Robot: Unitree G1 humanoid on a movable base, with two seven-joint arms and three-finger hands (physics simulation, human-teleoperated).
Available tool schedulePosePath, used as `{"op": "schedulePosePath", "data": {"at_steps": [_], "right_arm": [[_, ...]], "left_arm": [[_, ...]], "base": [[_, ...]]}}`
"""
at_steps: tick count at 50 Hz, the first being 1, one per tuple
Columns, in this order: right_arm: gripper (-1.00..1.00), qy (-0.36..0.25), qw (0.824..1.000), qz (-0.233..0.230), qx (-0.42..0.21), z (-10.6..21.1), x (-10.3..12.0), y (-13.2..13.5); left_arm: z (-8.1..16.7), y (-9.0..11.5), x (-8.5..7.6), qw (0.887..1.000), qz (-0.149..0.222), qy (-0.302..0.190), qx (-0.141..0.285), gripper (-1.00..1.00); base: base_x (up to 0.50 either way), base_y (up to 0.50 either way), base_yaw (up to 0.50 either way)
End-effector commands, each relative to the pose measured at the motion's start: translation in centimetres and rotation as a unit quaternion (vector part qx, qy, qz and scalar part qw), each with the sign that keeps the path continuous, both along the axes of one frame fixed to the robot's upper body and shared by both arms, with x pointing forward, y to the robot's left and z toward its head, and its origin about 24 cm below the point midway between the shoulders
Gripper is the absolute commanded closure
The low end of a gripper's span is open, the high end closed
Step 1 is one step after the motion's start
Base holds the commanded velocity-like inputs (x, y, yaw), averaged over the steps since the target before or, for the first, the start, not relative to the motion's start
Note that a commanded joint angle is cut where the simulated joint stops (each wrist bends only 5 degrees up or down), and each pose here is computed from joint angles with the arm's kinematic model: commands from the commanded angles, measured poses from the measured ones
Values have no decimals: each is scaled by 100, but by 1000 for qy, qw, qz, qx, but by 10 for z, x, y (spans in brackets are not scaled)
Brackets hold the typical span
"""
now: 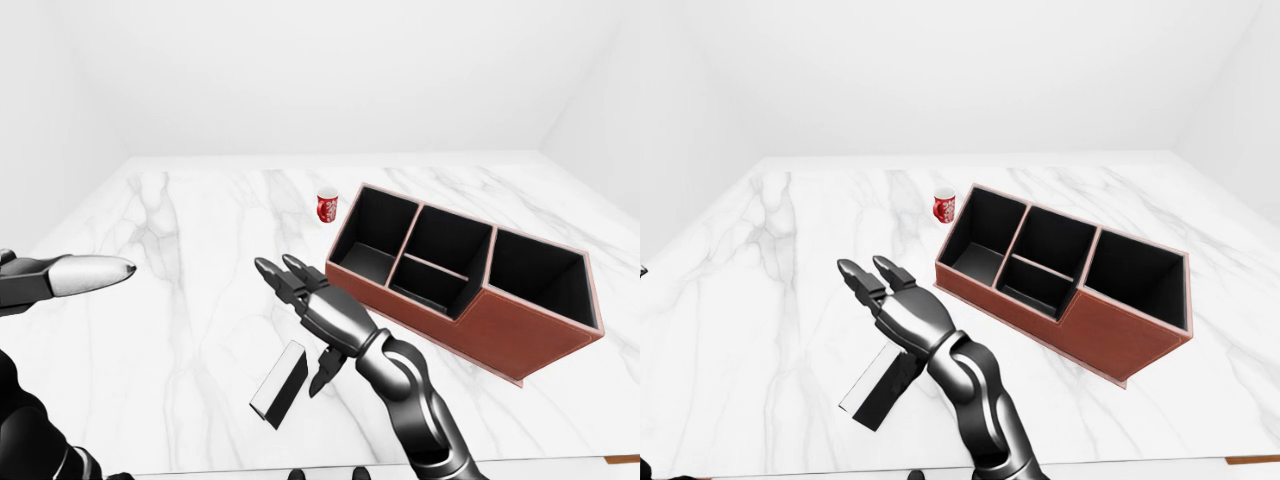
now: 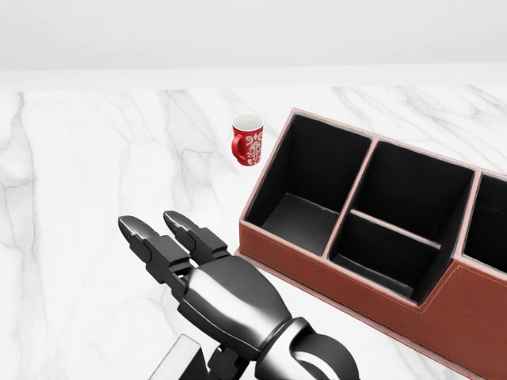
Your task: Pick up the book and place it in the right compartment of the caddy.
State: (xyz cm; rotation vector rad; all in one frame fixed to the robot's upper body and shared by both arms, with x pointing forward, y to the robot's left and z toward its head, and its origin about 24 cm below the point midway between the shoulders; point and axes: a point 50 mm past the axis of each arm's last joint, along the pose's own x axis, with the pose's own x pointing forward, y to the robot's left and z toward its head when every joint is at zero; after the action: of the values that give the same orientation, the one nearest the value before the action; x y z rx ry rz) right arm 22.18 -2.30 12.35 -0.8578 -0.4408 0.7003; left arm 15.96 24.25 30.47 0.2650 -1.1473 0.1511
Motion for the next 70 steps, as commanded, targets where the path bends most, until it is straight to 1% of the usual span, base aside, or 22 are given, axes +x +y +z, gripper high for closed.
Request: {"op": "schedulePosePath", "data": {"at_steps": [1,9,13,24,31,44,48,50,60,66,67,70], "right_arm": [[-100,11,1000,-1,-12,-9,0,3],[-100,15,1000,0,-15,-12,-2,5],[-100,22,999,-6,-23,-19,-2,5],[-100,34,998,-13,-42,-33,-5,7],[-100,42,998,-20,-52,-41,-2,6],[-100,48,997,-23,-56,-43,3,6],[-100,59,993,-62,-81,-73,16,9],[-100,60,993,-64,-82,-74,16,9],[-100,54,996,-36,-69,-56,4,13],[-100,38,998,-3,-55,-33,-5,14],[-100,31,998,9,-52,-25,-9,15],[-100,25,998,15,-49,-21,-9,16]], "left_arm": [[1,2,-1,1000,-1,-2,-3,-100],[3,3,-1,1000,-1,-5,-6,-100],[5,4,-4,1000,-2,-14,-7,-100],[4,4,-5,1000,-4,-11,-11,-100],[4,4,-4,1000,-5,-10,-12,-100],[5,5,-5,1000,-6,-13,-12,-100],[5,4,-5,1000,-7,-12,-13,-100],[5,5,-5,1000,-7,-13,-13,-100],[6,5,-6,1000,-8,-15,-13,-100],[8,5,-8,1000,-9,-22,-14,-100],[8,5,-8,1000,-10,-23,-14,-100],[7,5,-7,1000,-10,-18,-16,-100]], "base": [[0,0,0],[0,0,0],[0,0,0],[0,0,0],[0,0,0],[0,0,0],[0,0,0],[0,0,0],[0,0,0],[0,0,0],[0,0,0],[0,0,0]]}}
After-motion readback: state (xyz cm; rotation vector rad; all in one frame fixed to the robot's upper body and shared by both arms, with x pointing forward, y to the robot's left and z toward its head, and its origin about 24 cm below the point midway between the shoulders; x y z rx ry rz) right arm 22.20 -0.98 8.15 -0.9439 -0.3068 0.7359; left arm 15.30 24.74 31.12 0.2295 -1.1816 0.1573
